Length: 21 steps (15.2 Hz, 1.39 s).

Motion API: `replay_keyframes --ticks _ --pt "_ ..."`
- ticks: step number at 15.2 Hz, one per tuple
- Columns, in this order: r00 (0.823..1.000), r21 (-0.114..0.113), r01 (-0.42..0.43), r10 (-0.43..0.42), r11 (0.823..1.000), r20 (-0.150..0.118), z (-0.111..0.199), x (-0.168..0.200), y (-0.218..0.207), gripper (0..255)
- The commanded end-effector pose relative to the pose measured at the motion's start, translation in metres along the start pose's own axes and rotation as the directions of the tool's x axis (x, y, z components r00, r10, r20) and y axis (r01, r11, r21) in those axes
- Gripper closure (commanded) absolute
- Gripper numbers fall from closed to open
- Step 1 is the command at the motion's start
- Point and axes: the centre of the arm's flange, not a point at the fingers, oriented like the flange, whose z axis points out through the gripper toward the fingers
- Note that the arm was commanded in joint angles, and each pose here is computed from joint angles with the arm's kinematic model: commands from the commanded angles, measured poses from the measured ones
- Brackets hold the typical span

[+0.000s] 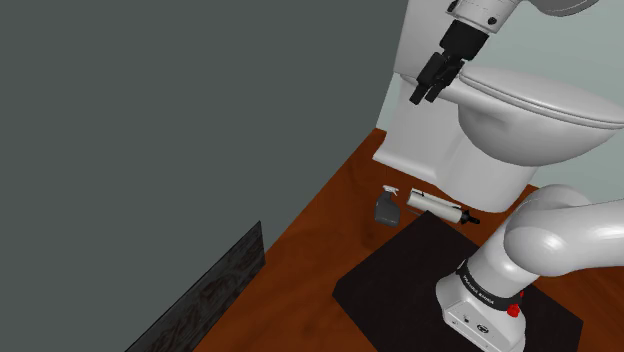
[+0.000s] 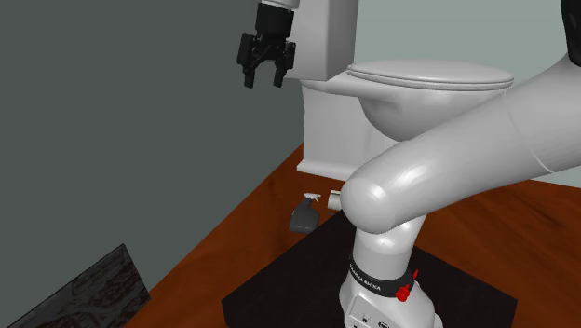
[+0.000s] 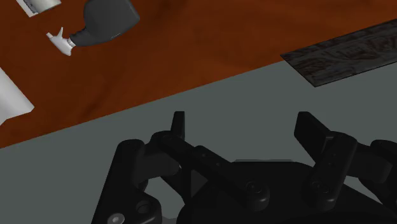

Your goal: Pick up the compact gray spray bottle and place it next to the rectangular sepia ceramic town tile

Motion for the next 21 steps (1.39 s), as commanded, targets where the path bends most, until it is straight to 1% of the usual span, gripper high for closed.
replay_keyframes --ticks 1,6,11,16,21 --pt "1.0 0.0 0.0 0.0 1.0 0.0 0.0 0.0 0.0 0" --pt "0.995 -0.022 -0.099 0.1 0.995 0.016 0.056 0.019 0.028 0" --pt "0.98 -0.046 -0.197 0.199 0.979 0.029 0.111 0.034 0.059 0" --pt "0.954 -0.07 -0.293 0.296 0.954 0.04 0.166 0.044 0.093 0" --pt "0.919 -0.096 -0.385 0.39 0.918 0.048 0.221 0.051 0.128 0"
